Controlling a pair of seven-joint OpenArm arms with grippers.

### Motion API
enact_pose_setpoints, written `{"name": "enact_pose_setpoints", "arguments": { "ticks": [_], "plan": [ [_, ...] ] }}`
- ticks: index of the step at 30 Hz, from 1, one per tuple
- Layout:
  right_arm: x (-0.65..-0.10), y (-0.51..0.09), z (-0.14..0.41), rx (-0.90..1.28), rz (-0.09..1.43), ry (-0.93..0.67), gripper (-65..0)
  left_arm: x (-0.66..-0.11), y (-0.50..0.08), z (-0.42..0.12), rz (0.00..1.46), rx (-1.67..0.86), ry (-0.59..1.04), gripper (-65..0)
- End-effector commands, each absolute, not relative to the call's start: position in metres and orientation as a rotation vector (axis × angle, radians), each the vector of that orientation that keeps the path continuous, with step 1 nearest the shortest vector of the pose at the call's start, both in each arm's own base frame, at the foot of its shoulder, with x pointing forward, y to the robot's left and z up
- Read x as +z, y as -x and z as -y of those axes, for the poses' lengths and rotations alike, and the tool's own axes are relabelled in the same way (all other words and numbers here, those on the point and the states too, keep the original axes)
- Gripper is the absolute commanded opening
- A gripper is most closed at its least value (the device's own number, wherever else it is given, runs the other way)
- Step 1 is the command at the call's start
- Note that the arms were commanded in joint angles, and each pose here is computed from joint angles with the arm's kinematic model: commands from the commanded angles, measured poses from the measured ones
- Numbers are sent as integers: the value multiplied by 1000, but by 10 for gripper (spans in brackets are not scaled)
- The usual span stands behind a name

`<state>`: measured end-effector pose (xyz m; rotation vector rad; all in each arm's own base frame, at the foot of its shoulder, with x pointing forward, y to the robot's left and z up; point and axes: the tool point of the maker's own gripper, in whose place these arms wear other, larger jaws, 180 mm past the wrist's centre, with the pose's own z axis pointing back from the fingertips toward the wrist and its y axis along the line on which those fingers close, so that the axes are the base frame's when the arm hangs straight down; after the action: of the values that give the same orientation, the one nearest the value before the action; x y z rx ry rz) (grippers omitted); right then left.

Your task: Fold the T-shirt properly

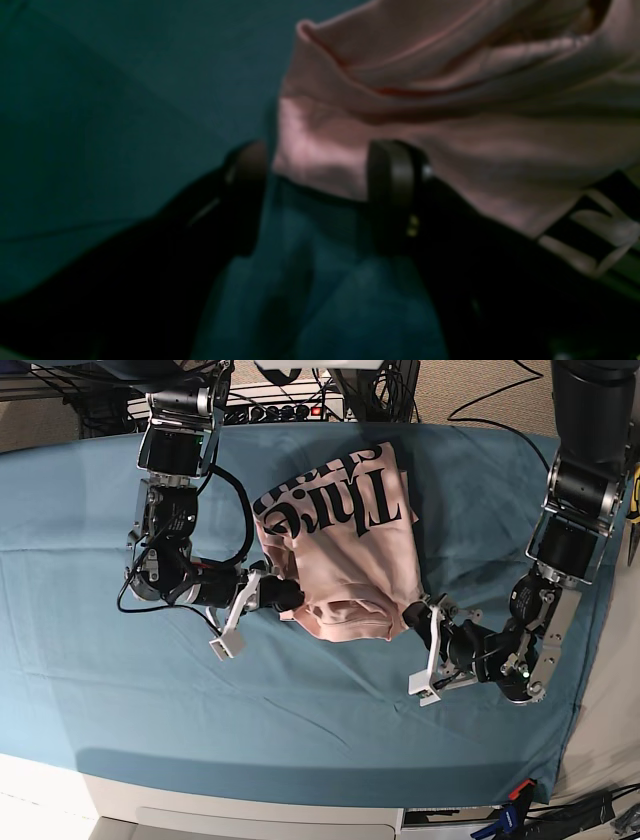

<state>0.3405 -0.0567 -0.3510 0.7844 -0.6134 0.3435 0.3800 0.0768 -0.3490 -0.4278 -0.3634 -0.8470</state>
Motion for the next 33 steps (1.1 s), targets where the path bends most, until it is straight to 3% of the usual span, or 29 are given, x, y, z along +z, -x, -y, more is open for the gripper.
{"name": "enact_pose_setpoints", "arguments": {
  "ticks": [1,13,22,27,33],
  "plan": [
    [-333,-355,58,349,683,-787,-650,-330,-394,-76,423,-850,426,-320],
    [-338,-367,89,328,690,-537,-650,-330,-394,-76,423,-850,426,-319],
    [-330,-368,91,343,708,-513,-647,-330,-394,-74,423,-845,431,-320],
    [-332,-366,99,348,693,-493,-417,-336,-389,-74,408,-841,436,-320],
    [-332,-367,148,318,653,-376,-399,-361,-366,-74,348,-825,462,-319]
  ]
}}
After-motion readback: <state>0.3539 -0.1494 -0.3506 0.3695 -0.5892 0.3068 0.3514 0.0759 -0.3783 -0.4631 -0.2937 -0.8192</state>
